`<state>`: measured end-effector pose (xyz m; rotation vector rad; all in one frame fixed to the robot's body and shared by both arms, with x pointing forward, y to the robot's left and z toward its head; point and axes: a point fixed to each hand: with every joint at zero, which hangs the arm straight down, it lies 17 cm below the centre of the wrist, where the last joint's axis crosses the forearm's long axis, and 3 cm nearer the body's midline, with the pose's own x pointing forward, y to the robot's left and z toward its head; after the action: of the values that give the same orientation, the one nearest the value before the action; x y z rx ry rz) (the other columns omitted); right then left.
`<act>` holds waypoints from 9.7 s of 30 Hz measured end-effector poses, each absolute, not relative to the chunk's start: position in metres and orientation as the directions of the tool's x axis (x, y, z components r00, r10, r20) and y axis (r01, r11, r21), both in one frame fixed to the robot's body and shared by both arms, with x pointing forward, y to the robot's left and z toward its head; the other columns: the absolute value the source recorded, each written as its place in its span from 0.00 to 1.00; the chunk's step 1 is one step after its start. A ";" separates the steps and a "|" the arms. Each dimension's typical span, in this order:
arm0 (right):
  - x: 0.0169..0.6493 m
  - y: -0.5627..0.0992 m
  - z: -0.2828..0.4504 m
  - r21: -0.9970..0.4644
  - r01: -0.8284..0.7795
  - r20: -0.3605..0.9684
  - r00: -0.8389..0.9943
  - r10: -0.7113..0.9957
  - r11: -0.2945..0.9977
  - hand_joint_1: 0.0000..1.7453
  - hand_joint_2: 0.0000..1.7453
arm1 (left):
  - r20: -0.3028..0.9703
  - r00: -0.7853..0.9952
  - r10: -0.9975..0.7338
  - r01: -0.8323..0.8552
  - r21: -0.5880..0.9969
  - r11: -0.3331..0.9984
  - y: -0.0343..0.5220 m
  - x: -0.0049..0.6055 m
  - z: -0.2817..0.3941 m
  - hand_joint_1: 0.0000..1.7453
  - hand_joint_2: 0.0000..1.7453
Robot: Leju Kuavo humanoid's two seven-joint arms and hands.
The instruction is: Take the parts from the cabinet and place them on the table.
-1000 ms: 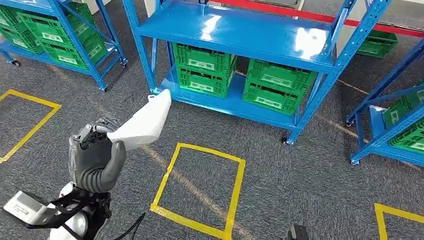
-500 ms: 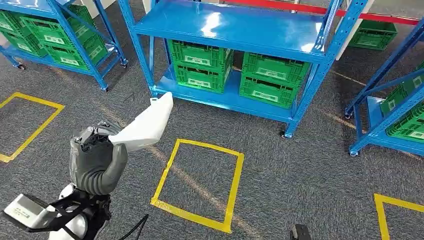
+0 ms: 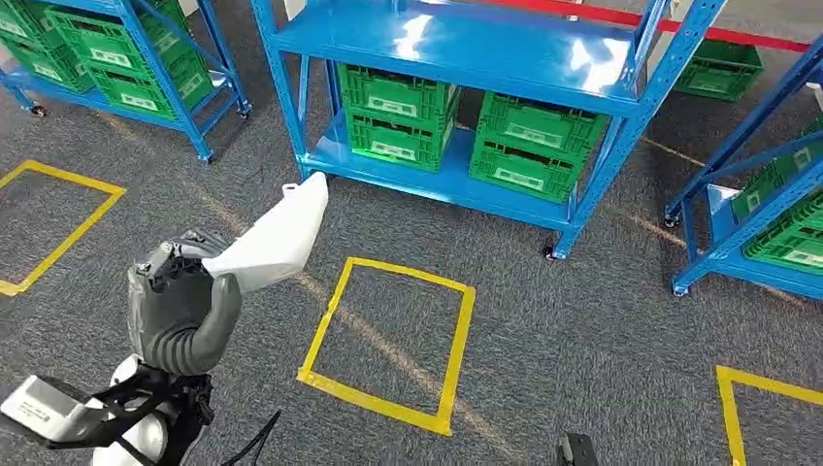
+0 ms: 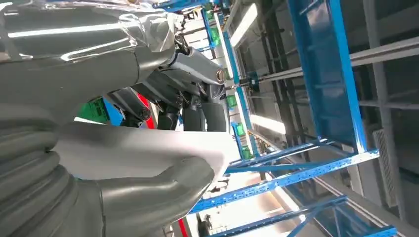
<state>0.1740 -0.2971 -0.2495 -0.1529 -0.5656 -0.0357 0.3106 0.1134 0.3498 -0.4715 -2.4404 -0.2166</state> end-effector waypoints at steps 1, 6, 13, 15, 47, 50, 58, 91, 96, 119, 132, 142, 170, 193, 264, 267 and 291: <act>0.174 -0.297 -0.250 -0.135 0.073 0.536 0.844 0.010 0.988 0.00 0.00 | 0.619 -0.734 0.278 0.383 0.039 0.923 0.113 0.311 0.350 1.00 1.00; 0.178 -0.298 -0.248 -0.137 0.071 0.542 0.840 0.015 0.988 0.00 0.00 | 0.618 -0.736 0.276 0.380 0.039 0.924 0.114 0.310 0.350 1.00 1.00; 0.178 -0.296 -0.249 -0.135 0.064 0.540 0.841 0.019 0.989 0.00 0.00 | 0.618 -0.737 0.273 0.376 0.041 0.926 0.115 0.310 0.350 1.00 1.00; 0.177 -0.296 -0.249 -0.135 0.064 0.540 0.842 0.019 0.989 0.00 0.00 | 0.619 -0.737 0.272 0.376 0.041 0.926 0.115 0.310 0.350 1.00 1.00; 0.170 -0.292 -0.251 -0.140 0.023 0.527 0.848 0.055 0.990 0.00 0.00 | 0.624 -0.740 0.253 0.347 0.032 0.937 0.120 0.308 0.348 1.00 1.00; 0.170 -0.290 -0.251 -0.137 0.019 0.527 0.848 0.057 0.990 0.00 0.00 | 0.623 -0.740 0.253 0.347 0.032 0.937 0.120 0.308 0.349 1.00 1.00; 0.171 -0.287 -0.251 -0.134 0.003 0.525 0.848 0.069 0.991 0.00 0.00 | 0.617 -0.744 0.256 0.348 0.031 0.937 0.120 0.307 0.352 1.00 1.00; 0.174 -0.286 -0.250 -0.139 -0.022 0.524 0.847 0.092 0.990 0.00 0.00 | 0.616 -0.744 0.259 0.292 -0.050 0.955 0.149 0.312 0.353 1.00 1.00; 0.170 -0.289 -0.251 -0.141 -0.016 0.521 0.849 0.088 0.990 0.00 0.00 | 0.640 -0.721 0.265 0.262 -0.102 0.960 0.165 0.319 0.346 1.00 1.00; 0.174 -0.287 -0.250 -0.139 0.002 0.528 0.846 0.072 0.990 0.00 0.00 | 0.709 -0.655 0.260 0.198 -0.171 0.965 0.187 0.343 0.331 1.00 1.00; 0.171 -0.293 -0.251 -0.141 0.015 0.525 0.849 0.062 0.990 0.00 0.00 | 0.727 -0.624 0.287 0.202 -0.205 0.958 0.185 0.349 0.325 1.00 1.00; 0.171 -0.290 -0.251 -0.137 0.021 0.524 0.850 0.055 0.990 0.00 0.00 | 0.739 -0.608 0.291 0.201 -0.212 0.956 0.185 0.355 0.321 1.00 1.00; 0.168 -0.298 -0.251 -0.147 0.051 0.526 0.850 0.034 0.988 0.00 0.00 | 0.755 -0.563 0.337 0.253 -0.231 0.940 0.169 0.361 0.313 1.00 1.00; 0.165 -0.301 -0.252 -0.151 0.050 0.525 0.850 0.037 0.987 0.00 0.00 | 0.756 -0.560 0.339 0.260 -0.228 0.938 0.166 0.362 0.313 1.00 1.00; 0.164 -0.299 -0.252 -0.158 0.018 0.521 0.851 0.068 0.987 0.00 0.00 | 0.745 -0.584 0.322 0.230 -0.229 0.946 0.173 0.358 0.319 1.00 1.00; 0.164 -0.297 -0.252 -0.154 0.021 0.522 0.851 0.064 0.988 0.00 0.00 | 0.743 -0.586 0.323 0.231 -0.229 0.946 0.173 0.358 0.319 1.00 1.00; 0.163 -0.299 -0.252 -0.155 0.026 0.523 0.850 0.060 0.988 0.00 0.00 | 0.739 -0.589 0.326 0.239 -0.227 0.944 0.170 0.356 0.323 1.00 1.00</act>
<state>0.1631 -0.2991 -0.2520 -0.1586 -0.5547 0.0182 0.3563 0.1698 0.3227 -0.3972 -2.2260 0.1289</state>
